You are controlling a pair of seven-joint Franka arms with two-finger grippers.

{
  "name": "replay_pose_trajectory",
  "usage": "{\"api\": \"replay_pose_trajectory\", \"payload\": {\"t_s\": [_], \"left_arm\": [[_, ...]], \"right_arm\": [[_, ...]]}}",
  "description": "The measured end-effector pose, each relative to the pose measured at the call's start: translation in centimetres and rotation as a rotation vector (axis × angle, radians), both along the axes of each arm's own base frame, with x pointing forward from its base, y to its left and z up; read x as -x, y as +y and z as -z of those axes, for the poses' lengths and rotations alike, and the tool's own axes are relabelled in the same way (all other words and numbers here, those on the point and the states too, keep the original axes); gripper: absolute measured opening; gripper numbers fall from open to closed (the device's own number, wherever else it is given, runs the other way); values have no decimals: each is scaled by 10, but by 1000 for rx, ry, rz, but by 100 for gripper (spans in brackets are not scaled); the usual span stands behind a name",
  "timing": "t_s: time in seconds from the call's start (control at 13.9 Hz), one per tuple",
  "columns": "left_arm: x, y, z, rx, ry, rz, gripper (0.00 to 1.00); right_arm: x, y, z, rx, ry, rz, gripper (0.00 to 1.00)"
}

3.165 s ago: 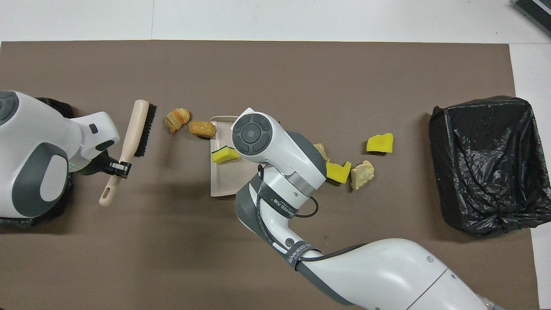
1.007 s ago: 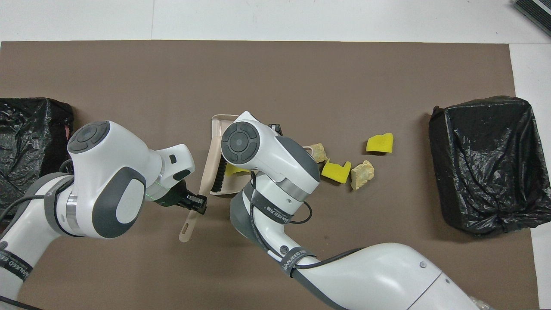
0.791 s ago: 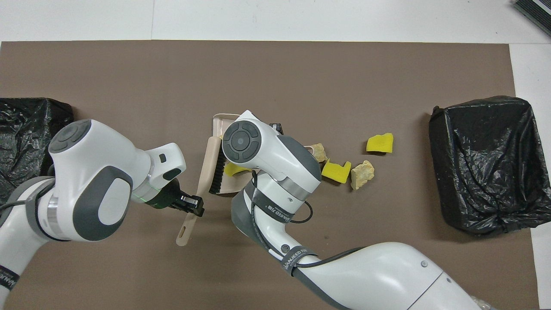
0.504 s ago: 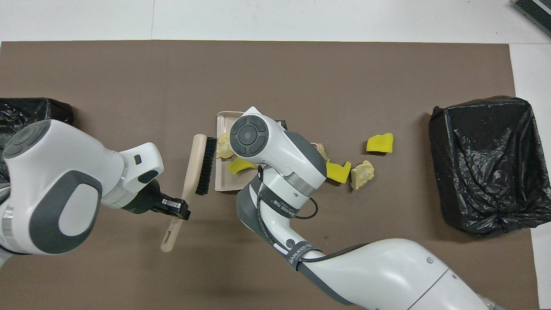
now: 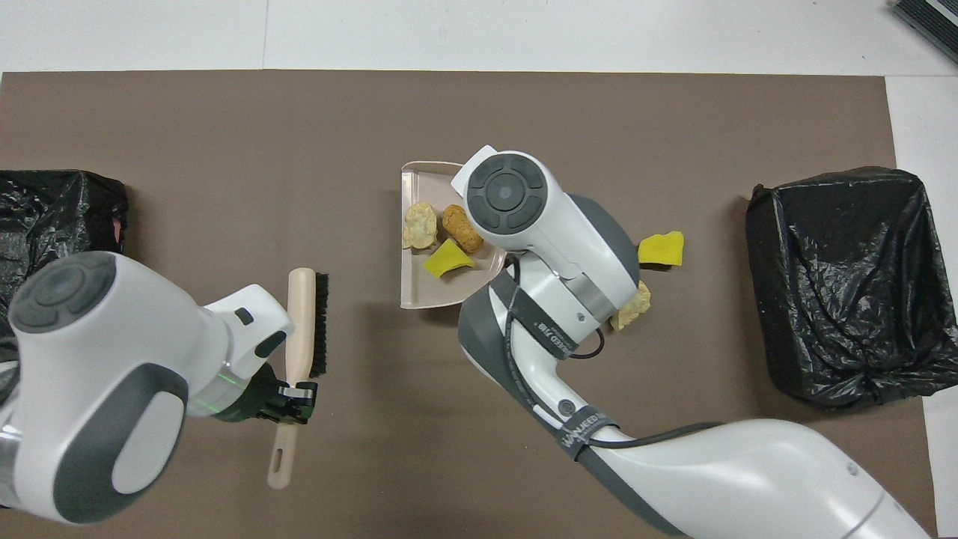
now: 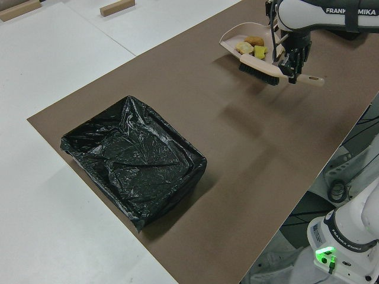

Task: Sweep and dump trash in bin
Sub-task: 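Carry the loaded dustpan with the right gripper toward the far black bag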

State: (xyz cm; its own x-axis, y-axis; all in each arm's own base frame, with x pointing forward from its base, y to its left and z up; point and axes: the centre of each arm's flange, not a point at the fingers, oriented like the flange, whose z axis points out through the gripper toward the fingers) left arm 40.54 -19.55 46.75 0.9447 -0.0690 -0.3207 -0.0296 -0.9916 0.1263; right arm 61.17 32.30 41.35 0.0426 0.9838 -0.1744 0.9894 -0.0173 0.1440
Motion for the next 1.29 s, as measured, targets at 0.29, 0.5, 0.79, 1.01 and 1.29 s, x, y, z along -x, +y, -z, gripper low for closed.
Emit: {"api": "replay_pose_trajectory", "payload": {"t_s": [0.29, 0.5, 0.79, 1.01, 1.29], "left_arm": [[68, -59, 15, -66, -75, -31, 26], [102, -94, 32, -87, -134, -2, 26], [129, -110, 82, -110, -163, -30, 26], [135, -120, 94, -118, -154, -33, 26], [129, -122, 104, -112, -152, -42, 26]], "right_arm": [[-3, -89, -56, -29, 14, -20, 31], [-7, -165, -89, -32, 21, -25, 31], [-9, -304, -111, -77, 49, 1, 31], [2, -431, -106, -97, 72, 7, 31], [36, -525, -98, -75, 72, -32, 31]]}}
